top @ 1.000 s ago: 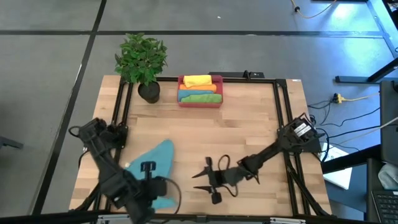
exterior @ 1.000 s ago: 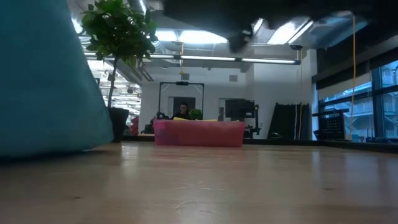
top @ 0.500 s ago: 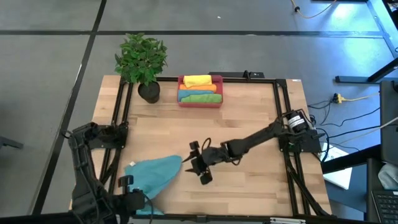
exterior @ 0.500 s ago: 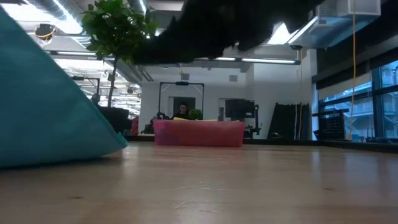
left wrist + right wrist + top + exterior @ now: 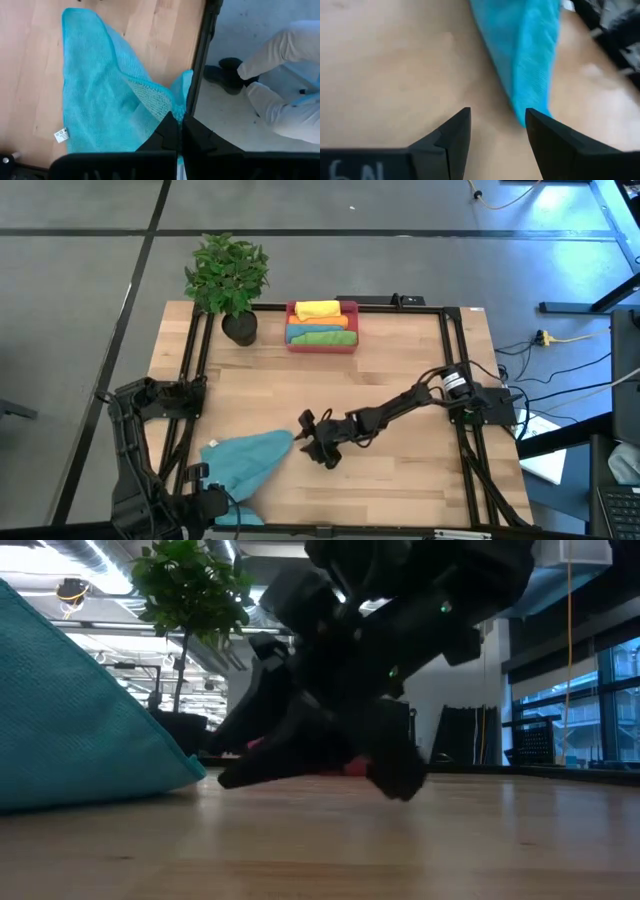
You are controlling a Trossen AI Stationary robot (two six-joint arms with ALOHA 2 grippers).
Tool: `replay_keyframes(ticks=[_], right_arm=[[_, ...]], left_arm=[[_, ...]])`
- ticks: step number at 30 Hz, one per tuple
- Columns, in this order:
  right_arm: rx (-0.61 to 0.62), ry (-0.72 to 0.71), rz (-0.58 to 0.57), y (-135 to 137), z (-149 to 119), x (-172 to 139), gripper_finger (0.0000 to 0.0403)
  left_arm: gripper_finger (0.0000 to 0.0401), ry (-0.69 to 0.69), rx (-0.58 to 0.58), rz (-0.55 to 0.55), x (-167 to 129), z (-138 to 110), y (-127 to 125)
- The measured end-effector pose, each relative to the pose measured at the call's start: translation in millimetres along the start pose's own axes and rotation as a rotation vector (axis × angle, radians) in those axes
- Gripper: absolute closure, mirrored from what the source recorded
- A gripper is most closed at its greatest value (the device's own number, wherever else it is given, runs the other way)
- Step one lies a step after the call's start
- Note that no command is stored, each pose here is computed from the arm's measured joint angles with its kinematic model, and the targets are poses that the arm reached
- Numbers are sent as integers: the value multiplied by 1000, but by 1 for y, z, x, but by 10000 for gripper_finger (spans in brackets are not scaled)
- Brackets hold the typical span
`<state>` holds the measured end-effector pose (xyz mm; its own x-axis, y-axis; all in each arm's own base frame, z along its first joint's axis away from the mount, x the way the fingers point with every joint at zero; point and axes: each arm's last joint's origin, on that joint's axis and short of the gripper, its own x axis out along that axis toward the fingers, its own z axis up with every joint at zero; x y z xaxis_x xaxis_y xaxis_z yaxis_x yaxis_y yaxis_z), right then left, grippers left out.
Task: Roll microfiber towels into tight, uniform cylinder then place into a basket
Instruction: Fold the blue towel
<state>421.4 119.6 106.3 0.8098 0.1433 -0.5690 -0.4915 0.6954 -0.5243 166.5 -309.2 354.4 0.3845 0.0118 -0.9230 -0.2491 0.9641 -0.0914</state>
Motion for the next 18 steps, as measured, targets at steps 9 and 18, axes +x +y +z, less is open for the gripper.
replay_keyframes(ticks=[9,18], right_arm=[[-41,-8,-33,-20,-8,4,214],[-81,-29,-2,-28,0,12,215]], left_arm=[[401,1,-14,0,0,0,0],[401,4,-17,3,0,0,0]])
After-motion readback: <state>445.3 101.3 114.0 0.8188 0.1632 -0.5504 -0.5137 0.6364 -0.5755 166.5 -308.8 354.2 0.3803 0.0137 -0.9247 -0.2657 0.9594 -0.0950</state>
